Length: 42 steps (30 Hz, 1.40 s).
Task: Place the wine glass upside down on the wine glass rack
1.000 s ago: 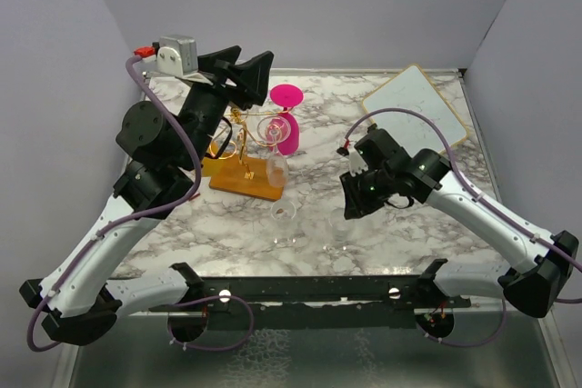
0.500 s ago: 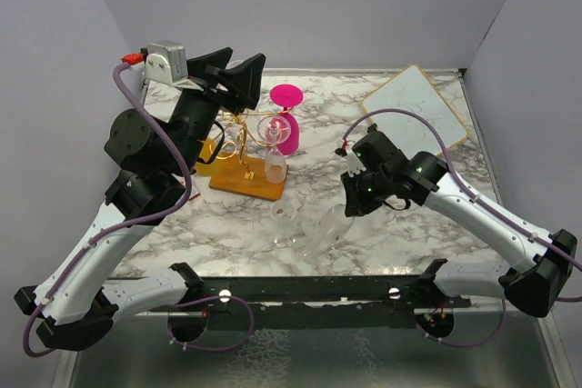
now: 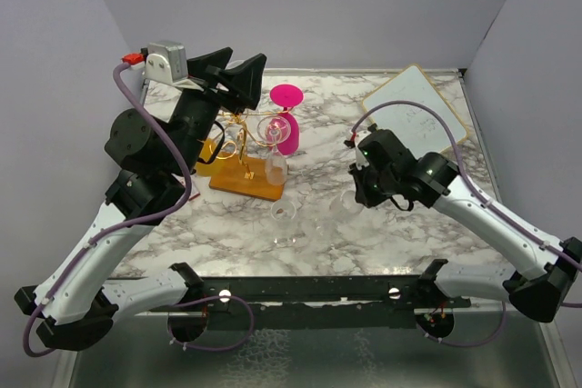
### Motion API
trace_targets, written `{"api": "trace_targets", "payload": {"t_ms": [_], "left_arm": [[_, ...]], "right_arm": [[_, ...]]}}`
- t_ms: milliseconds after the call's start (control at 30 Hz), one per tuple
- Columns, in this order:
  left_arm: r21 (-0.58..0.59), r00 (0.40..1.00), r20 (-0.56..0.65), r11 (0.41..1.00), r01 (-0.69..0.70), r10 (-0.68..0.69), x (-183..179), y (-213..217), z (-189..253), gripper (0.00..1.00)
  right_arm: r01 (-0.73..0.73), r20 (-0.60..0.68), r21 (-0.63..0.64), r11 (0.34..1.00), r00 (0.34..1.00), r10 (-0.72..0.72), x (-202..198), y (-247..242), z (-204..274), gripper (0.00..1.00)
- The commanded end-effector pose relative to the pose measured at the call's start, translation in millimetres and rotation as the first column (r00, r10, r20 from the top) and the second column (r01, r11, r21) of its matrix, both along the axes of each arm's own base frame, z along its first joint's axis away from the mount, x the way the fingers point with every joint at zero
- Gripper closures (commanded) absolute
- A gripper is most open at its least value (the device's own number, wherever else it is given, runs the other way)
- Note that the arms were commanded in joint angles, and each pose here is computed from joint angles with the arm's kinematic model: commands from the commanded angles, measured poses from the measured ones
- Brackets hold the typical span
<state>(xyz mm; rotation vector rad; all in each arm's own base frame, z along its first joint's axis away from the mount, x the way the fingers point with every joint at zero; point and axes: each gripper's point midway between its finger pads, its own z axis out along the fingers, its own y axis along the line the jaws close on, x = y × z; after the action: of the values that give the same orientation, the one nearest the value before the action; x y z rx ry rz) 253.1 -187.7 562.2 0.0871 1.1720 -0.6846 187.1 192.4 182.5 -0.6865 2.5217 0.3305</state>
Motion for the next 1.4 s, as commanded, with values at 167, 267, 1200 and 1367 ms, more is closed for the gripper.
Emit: {"api": "trace_targets", "payload": {"t_ms": [167, 267, 1200, 1367], "left_arm": [[-0.037, 0.99, -0.042, 0.991, 0.131, -0.133, -4, -27, -1, 0.27], [-0.041, 0.976, -0.059, 0.978, 0.205, -0.207, -4, -45, -5, 0.24], [-0.632, 0.776, -0.269, 0.712, 0.305, -0.57, 47, -133, -35, 0.17], [-0.654, 0.76, -0.259, 0.687, 0.317, -0.596, 48, -138, -33, 0.17]], "right_arm": [[0.203, 0.42, 0.242, 0.949, 0.859, -0.291, 62, -14, 105, 0.99], [0.232, 0.495, 0.331, 0.915, 0.782, -0.378, 75, -19, 131, 0.99], [-0.121, 0.535, 0.839, 0.53, 0.363, -0.763, 83, -32, 331, 0.99], [-0.188, 0.533, 0.844, 0.502, 0.396, -0.748, 79, -18, 340, 0.99]]}}
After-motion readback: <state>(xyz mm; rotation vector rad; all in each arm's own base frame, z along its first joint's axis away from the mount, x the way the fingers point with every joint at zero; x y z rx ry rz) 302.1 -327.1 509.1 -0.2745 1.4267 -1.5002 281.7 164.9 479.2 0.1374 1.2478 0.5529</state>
